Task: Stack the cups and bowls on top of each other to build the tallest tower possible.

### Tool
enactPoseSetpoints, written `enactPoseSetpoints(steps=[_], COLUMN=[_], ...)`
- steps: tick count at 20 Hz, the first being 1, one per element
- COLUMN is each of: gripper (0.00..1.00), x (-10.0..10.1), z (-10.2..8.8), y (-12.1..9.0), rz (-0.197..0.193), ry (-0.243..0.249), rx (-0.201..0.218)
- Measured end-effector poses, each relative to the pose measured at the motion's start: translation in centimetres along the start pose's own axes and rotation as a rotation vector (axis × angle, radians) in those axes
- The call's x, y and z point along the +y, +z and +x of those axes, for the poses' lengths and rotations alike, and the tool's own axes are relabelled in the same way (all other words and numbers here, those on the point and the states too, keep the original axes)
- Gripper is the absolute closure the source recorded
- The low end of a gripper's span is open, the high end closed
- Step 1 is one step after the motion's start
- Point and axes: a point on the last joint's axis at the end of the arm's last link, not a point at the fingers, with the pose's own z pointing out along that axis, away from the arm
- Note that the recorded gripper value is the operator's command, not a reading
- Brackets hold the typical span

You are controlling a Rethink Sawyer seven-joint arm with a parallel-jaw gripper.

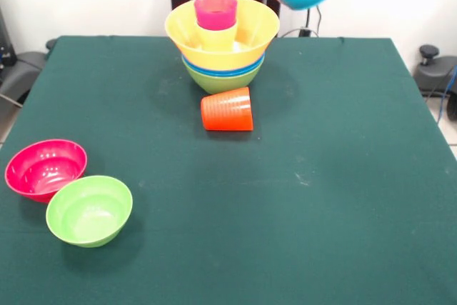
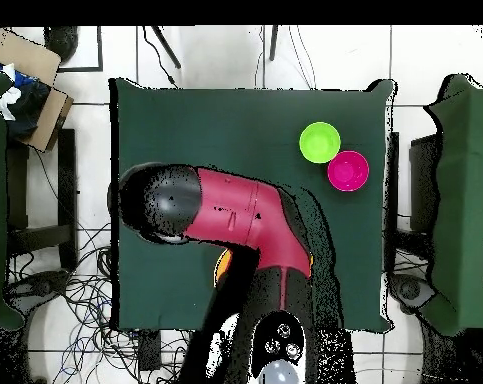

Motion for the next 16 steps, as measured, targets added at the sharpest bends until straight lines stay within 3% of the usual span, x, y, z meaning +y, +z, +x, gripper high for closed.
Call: enactPoseSetpoints(steps=[16], gripper=[1.00], x=[-5.2], z=[0.2], y=[0.8], rz=[-0.006], ry=[0.088], rx=[0.054])
